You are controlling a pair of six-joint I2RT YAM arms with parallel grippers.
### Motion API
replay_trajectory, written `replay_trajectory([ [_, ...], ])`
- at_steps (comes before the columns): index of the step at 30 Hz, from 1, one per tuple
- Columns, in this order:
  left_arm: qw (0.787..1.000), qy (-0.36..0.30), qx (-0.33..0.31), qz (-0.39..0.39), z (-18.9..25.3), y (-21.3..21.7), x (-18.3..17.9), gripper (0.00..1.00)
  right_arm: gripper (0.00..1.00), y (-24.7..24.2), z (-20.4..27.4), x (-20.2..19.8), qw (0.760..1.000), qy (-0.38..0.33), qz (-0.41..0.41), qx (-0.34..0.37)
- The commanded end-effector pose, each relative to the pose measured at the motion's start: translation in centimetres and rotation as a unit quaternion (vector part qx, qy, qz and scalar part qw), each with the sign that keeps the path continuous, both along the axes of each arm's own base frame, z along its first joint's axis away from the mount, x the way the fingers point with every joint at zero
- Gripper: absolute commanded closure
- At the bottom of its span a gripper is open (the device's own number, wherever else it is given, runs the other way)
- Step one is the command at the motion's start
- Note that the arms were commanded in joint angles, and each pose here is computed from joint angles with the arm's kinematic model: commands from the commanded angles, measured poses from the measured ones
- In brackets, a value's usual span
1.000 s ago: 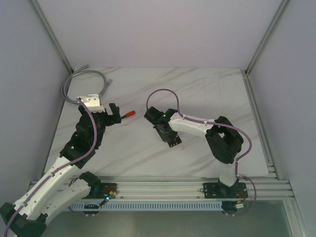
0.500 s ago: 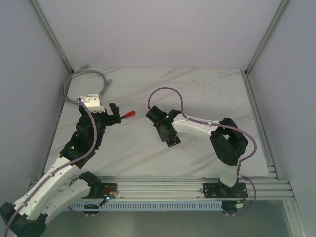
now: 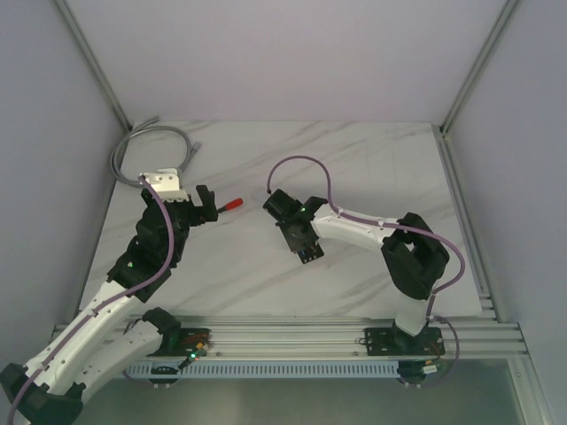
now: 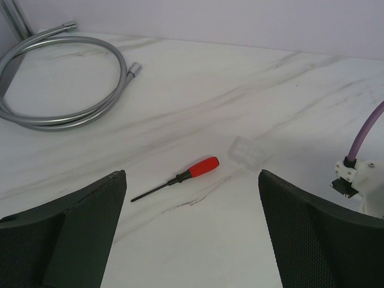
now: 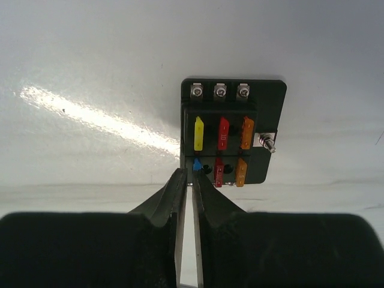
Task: Snap on the fuse box
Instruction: Install the fuse at the fuse box base.
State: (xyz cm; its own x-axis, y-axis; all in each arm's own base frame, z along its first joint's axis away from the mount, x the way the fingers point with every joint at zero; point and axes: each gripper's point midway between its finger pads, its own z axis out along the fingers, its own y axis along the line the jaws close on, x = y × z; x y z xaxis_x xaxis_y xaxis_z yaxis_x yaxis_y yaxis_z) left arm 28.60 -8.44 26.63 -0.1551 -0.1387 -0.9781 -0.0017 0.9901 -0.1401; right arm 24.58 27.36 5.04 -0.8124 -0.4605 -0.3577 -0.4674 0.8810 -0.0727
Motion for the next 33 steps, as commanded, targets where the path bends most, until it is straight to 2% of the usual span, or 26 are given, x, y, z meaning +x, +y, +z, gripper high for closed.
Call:
replay_trajectory([
  [1, 1.000, 0.000, -0.004, 0.000, -0.1, 0.1, -0.1, 0.00, 0.87, -1.4, -1.1, -0.7, 1.000, 0.009, -0.010, -0.027],
  [8, 1.000, 0.001, -0.004, 0.000, -0.1, 0.1, 0.0, 0.00, 0.97, -2.5, -2.9, -1.3, 0.998, 0.024, -0.011, -0.054],
  [14, 1.000, -0.001, -0.006, -0.001, 0.0, 0.0, -0.2, 0.00, 1.00, -3.5, -4.5, -2.2, 0.996, 0.044, -0.011, -0.076],
  [16, 1.000, 0.000, -0.005, -0.001, -0.1, 0.0, -0.1, 0.00, 1.00, -3.2, -4.0, -2.0, 0.997, 0.037, -0.009, -0.068],
  [19, 1.000, 0.007, -0.002, -0.005, -0.5, -0.2, 0.1, 0.00, 1.00, -1.3, -1.3, -0.8, 1.000, 0.004, 0.003, -0.015],
  [24, 1.000, 0.024, 0.003, -0.009, -1.5, -0.8, 0.7, 0.00, 0.82, 1.2, 3.2, 1.9, 0.997, -0.055, 0.017, 0.046],
  [28, 0.998, 0.062, 0.006, -0.020, -3.6, -2.1, 1.9, 0.00, 0.72, 1.3, 5.0, 4.0, 0.993, -0.091, 0.002, 0.082],
  [33, 0.994, 0.103, -0.016, -0.027, -5.5, -3.5, 3.4, 0.00, 0.54, 2.2, 7.2, 7.7, 0.981, -0.149, 0.017, 0.124],
])
